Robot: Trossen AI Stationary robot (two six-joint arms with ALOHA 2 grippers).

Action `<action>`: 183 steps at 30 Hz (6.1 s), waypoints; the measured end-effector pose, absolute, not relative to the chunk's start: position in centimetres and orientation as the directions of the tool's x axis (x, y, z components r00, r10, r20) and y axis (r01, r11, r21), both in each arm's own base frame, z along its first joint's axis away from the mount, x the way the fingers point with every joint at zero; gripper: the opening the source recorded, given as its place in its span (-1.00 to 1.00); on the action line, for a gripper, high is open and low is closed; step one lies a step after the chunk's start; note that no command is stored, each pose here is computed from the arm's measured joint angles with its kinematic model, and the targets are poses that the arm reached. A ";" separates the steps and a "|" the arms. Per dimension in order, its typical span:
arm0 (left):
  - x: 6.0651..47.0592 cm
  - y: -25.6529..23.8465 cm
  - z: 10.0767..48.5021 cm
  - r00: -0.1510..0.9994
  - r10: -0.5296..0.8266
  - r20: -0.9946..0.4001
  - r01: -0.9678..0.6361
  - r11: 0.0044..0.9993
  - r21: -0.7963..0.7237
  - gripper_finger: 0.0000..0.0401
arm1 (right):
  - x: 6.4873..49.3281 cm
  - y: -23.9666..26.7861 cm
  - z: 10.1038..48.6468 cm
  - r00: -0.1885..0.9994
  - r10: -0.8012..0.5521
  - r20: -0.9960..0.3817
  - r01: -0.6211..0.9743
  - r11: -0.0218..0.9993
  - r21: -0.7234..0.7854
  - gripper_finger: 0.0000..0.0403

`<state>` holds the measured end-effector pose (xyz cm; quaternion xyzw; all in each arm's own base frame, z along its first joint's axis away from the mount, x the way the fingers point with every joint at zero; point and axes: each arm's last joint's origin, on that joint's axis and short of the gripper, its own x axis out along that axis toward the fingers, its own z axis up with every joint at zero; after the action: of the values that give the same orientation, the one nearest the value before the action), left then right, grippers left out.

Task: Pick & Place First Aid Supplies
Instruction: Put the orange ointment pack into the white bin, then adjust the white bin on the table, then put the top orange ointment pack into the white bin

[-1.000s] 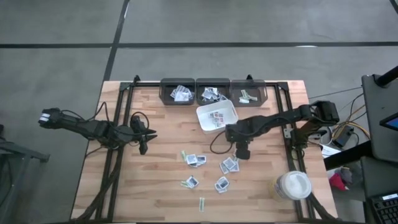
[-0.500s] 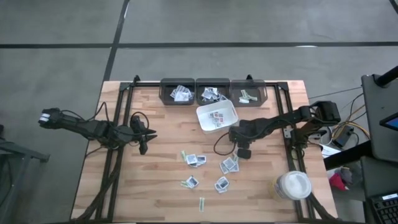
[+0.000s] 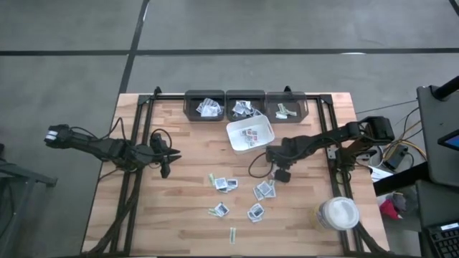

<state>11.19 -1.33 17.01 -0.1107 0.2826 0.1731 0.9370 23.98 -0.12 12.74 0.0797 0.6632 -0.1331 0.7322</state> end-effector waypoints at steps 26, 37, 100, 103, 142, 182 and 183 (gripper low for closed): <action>11.2 -1.3 16.9 0.775 0.263 -0.574 -0.377 0.922 -0.087 -0.53 | 30.8 0.2 23.6 0.475 0.052 -0.878 0.014 0.998 0.067 -0.96; 11.2 -1.3 17.0 0.775 0.287 -0.563 -0.381 0.923 -0.053 -0.53 | 34.0 -4.4 27.5 0.575 -0.390 -0.719 0.701 0.689 0.187 -0.96; 11.2 -1.2 17.0 0.771 0.306 -0.558 -0.374 0.927 -0.009 -0.53 | 40.4 -0.4 23.1 0.343 0.023 -0.939 0.143 0.987 0.076 -0.89; 11.2 -1.2 17.0 0.772 0.305 -0.558 -0.374 0.927 -0.009 -0.53 | 41.1 -0.4 22.3 0.359 0.021 -0.933 0.141 0.987 0.077 -0.95; 11.2 -1.2 17.0 0.772 0.309 -0.556 -0.382 0.924 -0.017 -0.53 | 41.4 -3.5 23.0 0.406 0.065 -0.912 0.072 0.992 0.102 -0.96; 11.3 -1.2 17.0 0.774 0.307 -0.554 -0.384 0.923 -0.024 -0.53 | 26.8 1.6 17.9 -0.130 0.195 -0.972 0.391 0.911 0.130 -0.73; 11.3 -1.2 17.1 0.774 0.307 -0.553 -0.384 0.923 -0.024 -0.53 | 26.7 1.5 17.7 -0.135 0.189 -0.973 0.394 0.911 0.123 -0.68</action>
<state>11.26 -1.22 17.05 -0.0680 0.2811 0.1839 0.9394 26.71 1.53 17.74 0.1947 0.7488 -0.0814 0.6283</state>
